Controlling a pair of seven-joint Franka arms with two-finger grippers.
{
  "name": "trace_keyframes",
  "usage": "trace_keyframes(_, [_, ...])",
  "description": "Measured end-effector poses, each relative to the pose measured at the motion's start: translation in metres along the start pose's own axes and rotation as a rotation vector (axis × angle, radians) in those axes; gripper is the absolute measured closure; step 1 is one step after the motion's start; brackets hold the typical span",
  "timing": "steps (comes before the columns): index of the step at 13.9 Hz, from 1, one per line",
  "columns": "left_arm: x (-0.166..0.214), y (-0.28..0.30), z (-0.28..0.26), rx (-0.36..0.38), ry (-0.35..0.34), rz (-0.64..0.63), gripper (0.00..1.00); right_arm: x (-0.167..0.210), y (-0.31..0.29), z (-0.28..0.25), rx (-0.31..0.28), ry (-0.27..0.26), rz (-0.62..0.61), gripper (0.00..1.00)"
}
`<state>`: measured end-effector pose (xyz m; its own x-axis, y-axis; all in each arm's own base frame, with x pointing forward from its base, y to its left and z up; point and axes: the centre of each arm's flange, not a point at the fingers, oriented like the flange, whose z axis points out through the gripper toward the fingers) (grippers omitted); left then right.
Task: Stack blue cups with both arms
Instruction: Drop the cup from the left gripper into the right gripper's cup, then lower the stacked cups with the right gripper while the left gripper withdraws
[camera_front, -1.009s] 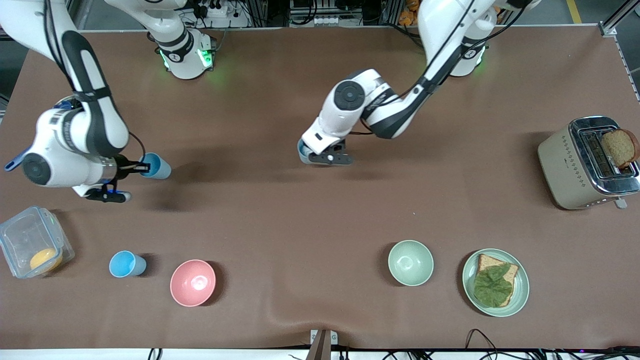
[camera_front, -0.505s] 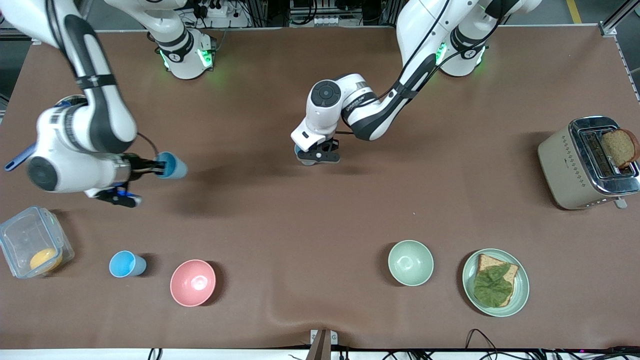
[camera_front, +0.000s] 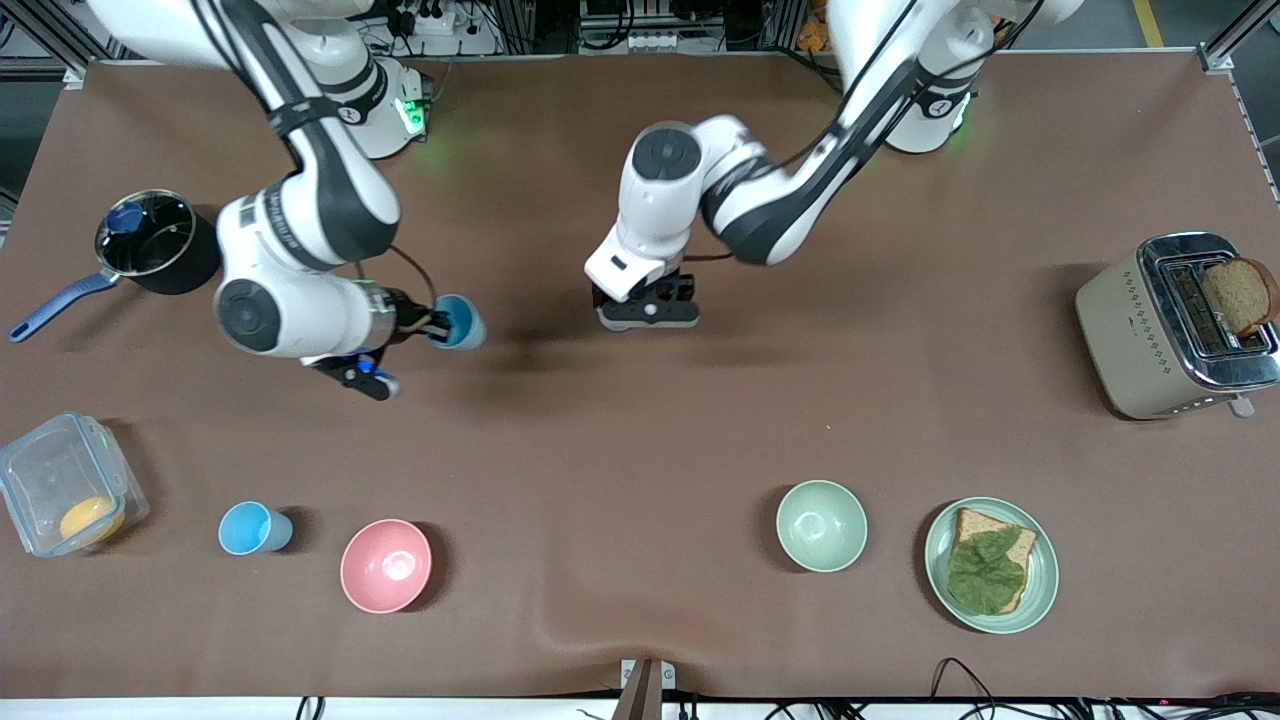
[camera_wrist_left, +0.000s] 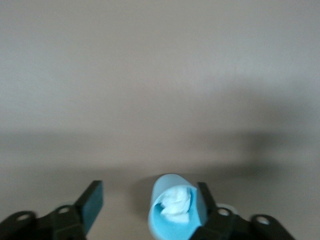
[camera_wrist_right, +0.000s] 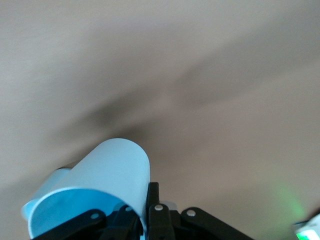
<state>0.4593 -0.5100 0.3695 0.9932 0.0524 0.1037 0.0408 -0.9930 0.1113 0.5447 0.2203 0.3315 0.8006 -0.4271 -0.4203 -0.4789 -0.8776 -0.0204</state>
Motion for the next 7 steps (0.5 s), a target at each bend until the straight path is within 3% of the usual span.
trace_keyframes(1, [0.011,-0.007,-0.039,0.021,0.02,-0.019,0.01,-0.014,-0.017,0.006,0.015,0.008,0.025,0.96])
trace_keyframes(4, [0.058,-0.058,-0.134,0.052,0.082,-0.107,0.0,-0.07,-0.072,0.034,0.045,0.025,0.091,0.96])
trace_keyframes(7, [0.114,-0.145,-0.184,0.051,0.096,-0.1,0.0,-0.124,-0.106,0.053,0.055,0.015,0.119,0.96])
